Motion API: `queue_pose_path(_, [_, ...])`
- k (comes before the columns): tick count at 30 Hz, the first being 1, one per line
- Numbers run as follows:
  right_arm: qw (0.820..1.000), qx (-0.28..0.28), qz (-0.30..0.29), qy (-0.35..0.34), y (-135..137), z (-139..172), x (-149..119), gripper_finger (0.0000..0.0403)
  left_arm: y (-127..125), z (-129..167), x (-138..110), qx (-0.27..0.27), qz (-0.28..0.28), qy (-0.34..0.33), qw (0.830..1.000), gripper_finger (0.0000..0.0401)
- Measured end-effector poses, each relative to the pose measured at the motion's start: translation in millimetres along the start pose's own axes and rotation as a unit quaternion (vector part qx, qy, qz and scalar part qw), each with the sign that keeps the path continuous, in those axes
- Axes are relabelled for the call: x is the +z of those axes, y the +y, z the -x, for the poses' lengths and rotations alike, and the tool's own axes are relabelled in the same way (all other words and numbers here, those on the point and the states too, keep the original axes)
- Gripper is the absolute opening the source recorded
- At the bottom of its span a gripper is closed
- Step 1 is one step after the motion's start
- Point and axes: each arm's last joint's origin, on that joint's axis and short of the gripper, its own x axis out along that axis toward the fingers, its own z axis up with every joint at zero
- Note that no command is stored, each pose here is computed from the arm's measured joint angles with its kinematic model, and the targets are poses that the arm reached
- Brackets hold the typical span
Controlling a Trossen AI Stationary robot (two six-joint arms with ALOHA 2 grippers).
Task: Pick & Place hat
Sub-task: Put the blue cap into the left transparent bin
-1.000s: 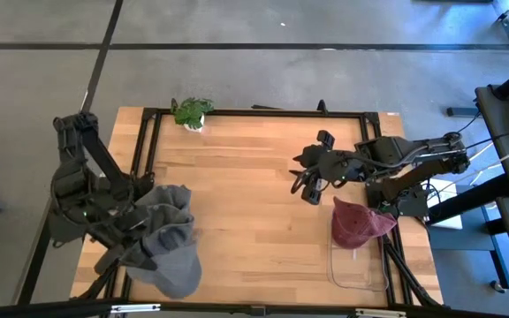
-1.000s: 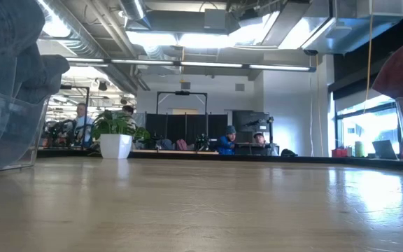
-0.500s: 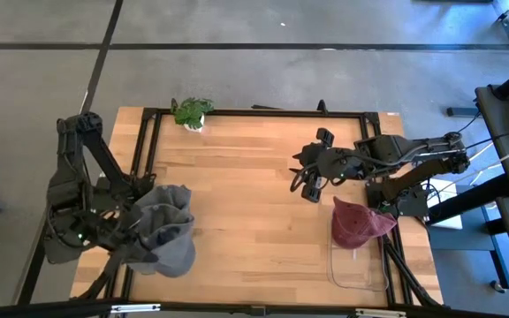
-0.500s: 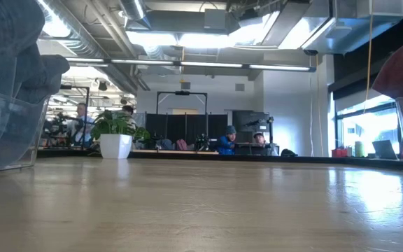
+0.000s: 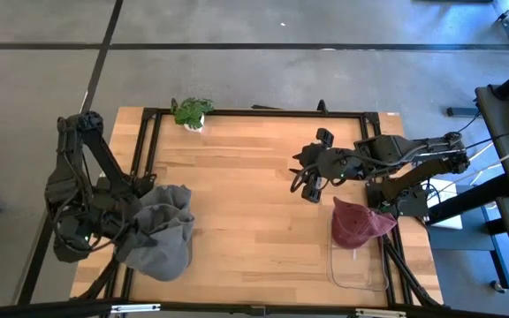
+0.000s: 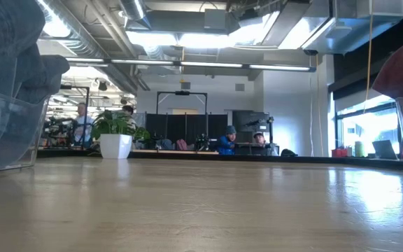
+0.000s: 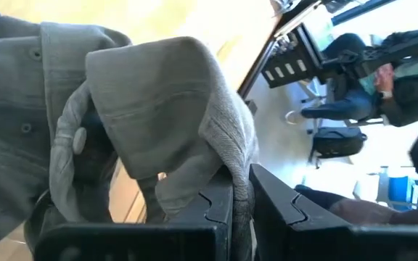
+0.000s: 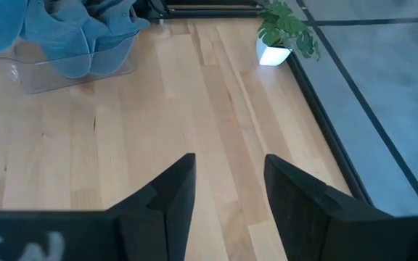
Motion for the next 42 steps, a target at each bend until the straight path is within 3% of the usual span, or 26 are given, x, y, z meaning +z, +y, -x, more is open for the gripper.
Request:
queue_pose_path(4, [1.000, 0.000, 0.010, 0.000, 0.1, -0.2, 0.0, 0.0165, 1.3, 8.6, 8.3, -0.001, -0.005, -0.004, 1.000, 0.0023])
queue_pose_path(14, [1.000, 0.000, 0.014, 0.000, 0.1, -0.2, 0.0, 0.0165, 9.8, 17.9, 23.7, 0.070, -0.024, -0.005, 0.997, 0.0023])
queue_pose_path(22, [1.000, 0.000, 0.023, 0.000, 0.1, -0.2, 0.0, 0.0165, 6.8, 28.8, 33.9, 0.069, -0.037, -0.030, 0.996, 0.0023])
queue_pose_path(30, [1.000, 0.001, 0.012, -0.004, 0.3, -0.2, 0.8, 0.0165, -2.5, 0.5, 19.2, 0.127, -0.061, -0.027, 0.990, 0.0023])
queue_pose_path(33, [0.998, 0.048, -0.035, -0.030, 6.1, -3.6, 7.9, 0.0165, -5.6, -6.3, 14.3, 0.132, -0.066, -0.028, 0.989, 0.0023])
queue_pose_path(36, [0.995, 0.093, 0.001, -0.033, 13.1, -10.1, 10.5, 0.0165, -11.0, -11.3, 9.4, 0.117, -0.065, -0.024, 0.991, 0.0023])
queue_pose_path(42, [0.995, 0.095, 0.012, -0.038, 15.3, -13.9, 12.1, 0.0165, -17.0, -27.7, -1.1, 0.130, -0.059, -0.015, 0.990, 0.0023])
